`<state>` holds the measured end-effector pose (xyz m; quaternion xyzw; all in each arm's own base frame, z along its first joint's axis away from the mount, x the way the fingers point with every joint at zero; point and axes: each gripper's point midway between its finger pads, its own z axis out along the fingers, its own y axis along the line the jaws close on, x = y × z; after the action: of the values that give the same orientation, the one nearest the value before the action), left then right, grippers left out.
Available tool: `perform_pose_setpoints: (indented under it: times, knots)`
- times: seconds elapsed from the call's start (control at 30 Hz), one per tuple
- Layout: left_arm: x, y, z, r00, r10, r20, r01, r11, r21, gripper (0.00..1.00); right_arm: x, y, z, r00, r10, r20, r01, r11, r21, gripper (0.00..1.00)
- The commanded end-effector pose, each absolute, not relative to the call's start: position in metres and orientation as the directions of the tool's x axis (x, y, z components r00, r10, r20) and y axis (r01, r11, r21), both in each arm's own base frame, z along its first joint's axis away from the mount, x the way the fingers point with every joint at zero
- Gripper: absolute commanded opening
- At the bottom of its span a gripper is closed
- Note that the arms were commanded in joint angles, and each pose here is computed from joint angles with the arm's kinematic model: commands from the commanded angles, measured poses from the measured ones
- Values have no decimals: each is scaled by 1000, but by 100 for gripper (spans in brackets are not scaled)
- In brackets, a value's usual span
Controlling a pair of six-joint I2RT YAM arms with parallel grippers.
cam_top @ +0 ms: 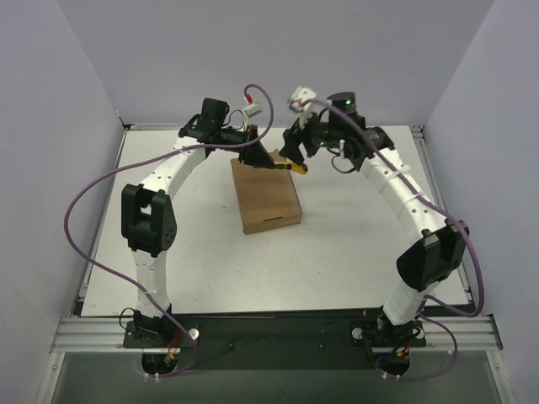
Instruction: Unpack the express box
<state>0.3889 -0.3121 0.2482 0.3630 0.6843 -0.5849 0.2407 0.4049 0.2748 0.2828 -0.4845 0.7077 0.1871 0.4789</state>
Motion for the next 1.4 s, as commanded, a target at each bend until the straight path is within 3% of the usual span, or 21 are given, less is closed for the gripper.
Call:
perform_pose_setpoints:
  times: [0.0,0.03,0.13,0.23,0.47,0.53,0.63,0.87,1.07,1.17,1.2,1.3,1.37]
  knots:
    - [386,-300,311,-444,133,-886,895,29,-444,0,412,251,355,-352,-75,-933,-823,500,270,61]
    - [387,-301,318,-436,106,-893,899,23,-437,0,397,256,359,-356,-77,-931,-862,411,295,61]
    - [382,-301,348,-394,37,-918,919,-19,-395,0,374,252,353,-389,-98,-916,-882,326,340,59]
    - [375,-303,364,-414,-6,-910,908,-80,-412,0,363,250,342,-393,-120,-912,-888,306,342,58]
    - [368,-311,366,-466,-22,-884,877,-145,-459,0,366,252,337,-404,-123,-907,-888,293,355,50]
    - [369,-312,366,-462,-22,-887,879,-146,-454,0,367,253,338,-404,-122,-907,-889,287,357,37]
    - [369,-312,365,-461,-18,-887,879,-146,-454,0,369,255,341,-407,-110,-907,-889,276,365,28]
    - [372,-310,356,-476,-9,-879,871,-142,-470,0,368,255,356,-401,-75,-913,-890,266,369,34]
    - [372,-311,350,-489,0,-872,863,-146,-484,0,366,251,357,-418,-65,-906,-883,265,388,22]
    - [372,-311,348,-492,5,-871,861,-150,-487,0,366,252,360,-429,-49,-902,-878,254,405,13]
    - [372,-311,346,-493,7,-870,860,-150,-488,0,366,253,362,-424,-45,-904,-882,249,401,5]
    - [374,-310,340,-492,9,-871,861,-144,-488,0,368,253,370,-410,-33,-911,-885,255,389,0]
    - [381,-305,342,-447,-19,-894,890,-110,-443,8,373,250,370,-368,-46,-929,-896,286,340,0]
